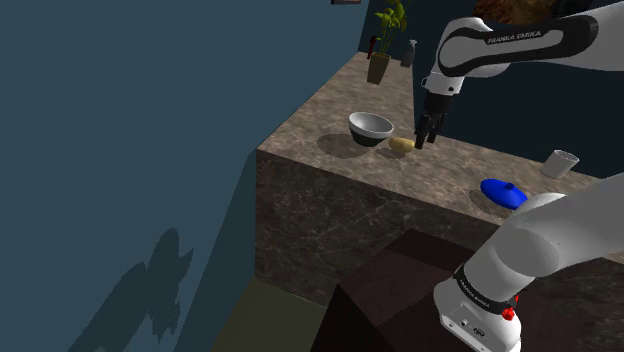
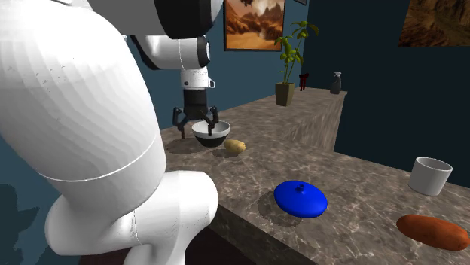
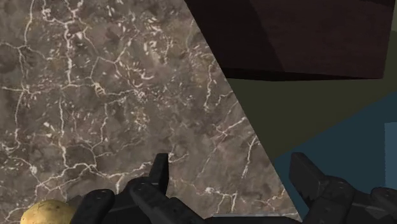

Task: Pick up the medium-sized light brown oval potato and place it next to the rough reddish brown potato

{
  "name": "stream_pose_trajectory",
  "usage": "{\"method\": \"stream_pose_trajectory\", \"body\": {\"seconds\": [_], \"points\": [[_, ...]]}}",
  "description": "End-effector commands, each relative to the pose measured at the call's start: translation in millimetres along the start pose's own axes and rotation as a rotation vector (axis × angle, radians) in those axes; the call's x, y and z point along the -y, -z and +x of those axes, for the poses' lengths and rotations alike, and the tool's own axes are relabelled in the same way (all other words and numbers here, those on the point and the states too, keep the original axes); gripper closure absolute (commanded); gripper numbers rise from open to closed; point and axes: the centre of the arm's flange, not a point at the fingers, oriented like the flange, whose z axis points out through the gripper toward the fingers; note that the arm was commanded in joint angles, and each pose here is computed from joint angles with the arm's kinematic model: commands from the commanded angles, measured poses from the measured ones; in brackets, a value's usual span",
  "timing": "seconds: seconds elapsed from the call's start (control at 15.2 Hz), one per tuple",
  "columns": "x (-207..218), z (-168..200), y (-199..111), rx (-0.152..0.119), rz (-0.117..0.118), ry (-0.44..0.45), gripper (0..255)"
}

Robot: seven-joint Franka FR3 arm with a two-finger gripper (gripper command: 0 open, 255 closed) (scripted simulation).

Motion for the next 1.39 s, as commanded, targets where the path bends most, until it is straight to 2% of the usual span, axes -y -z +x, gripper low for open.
{"method": "stream_pose_trajectory", "body": {"seconds": [0.0, 0.92, 1.19, 1.32], "points": [[-19, 14, -4, -0.003, -0.007, 0.034, 0], [-154, 122, -50, -0.024, -0.042, 0.251, 0], [-188, 158, -61, -0.03, -0.052, 0.313, 0], [-194, 165, -68, -0.031, -0.054, 0.324, 0]]}}
